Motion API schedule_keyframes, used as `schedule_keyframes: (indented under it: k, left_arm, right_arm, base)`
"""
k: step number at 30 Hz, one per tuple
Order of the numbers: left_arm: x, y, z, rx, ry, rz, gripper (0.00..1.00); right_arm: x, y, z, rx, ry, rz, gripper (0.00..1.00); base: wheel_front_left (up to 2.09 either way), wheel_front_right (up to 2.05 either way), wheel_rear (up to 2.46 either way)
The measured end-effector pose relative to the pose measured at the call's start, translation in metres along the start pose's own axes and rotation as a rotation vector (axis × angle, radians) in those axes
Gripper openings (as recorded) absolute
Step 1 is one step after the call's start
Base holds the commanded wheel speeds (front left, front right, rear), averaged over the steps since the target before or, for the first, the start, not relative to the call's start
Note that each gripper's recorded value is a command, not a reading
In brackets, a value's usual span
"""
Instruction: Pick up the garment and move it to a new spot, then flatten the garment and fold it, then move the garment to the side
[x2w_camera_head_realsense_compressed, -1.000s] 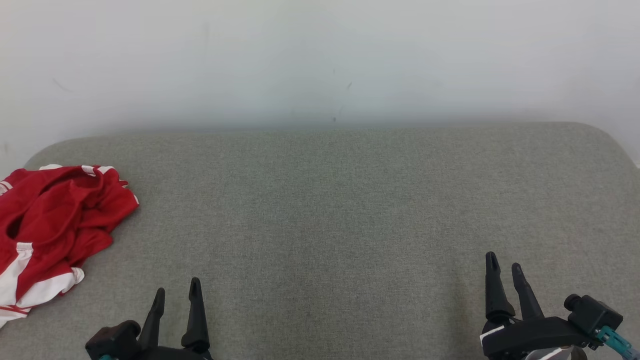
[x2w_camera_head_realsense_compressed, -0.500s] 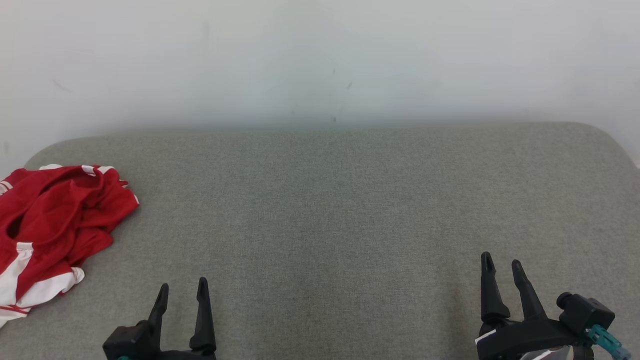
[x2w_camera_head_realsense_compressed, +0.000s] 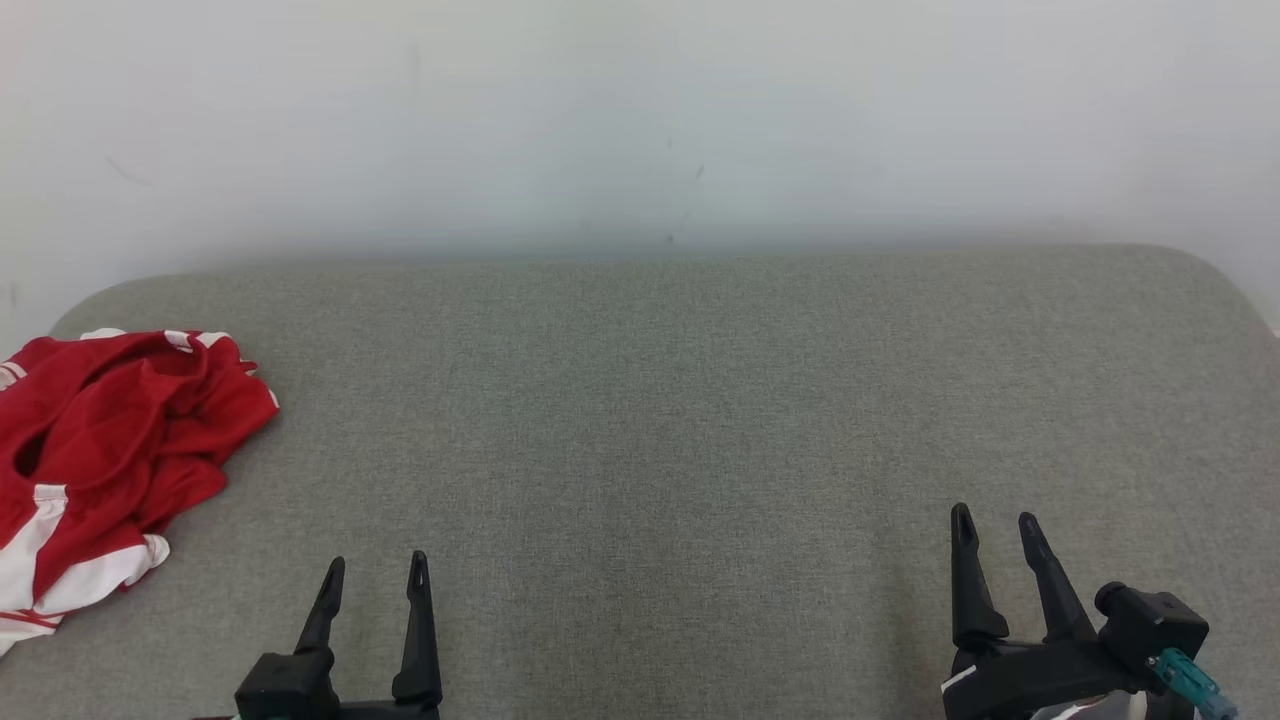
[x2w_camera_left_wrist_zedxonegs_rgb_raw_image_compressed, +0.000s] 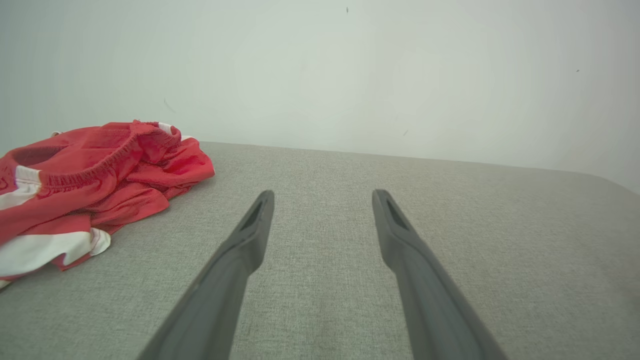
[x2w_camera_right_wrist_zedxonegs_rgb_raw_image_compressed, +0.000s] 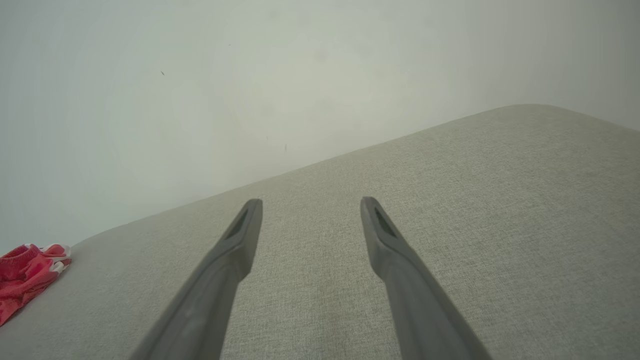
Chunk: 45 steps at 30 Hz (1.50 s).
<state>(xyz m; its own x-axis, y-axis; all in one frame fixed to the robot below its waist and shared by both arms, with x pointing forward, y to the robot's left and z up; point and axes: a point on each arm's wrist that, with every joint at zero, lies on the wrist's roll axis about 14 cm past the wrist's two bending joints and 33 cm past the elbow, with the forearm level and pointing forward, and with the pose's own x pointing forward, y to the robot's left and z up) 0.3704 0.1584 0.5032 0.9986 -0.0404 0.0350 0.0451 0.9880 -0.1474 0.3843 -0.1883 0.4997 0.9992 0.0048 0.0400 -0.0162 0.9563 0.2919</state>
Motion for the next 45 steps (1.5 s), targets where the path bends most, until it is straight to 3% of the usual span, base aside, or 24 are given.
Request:
schedule_keyframes:
  k: [25,45]
  left_arm:
    - [-0.002,-0.006,0.005,0.165,-0.05,-0.029,1.0]
    - [-0.001,0.004,0.0,0.051,-0.03,0.016,1.0]
  right_arm:
    - [0.0,0.007,0.003,-0.166,-0.026,0.045,1.0]
    - [0.001,0.006,0.0,-0.17,-0.018,0.042,1.0]
  base:
    - [0.0,0.0,0.0]
    - [0.0,0.0,0.0]
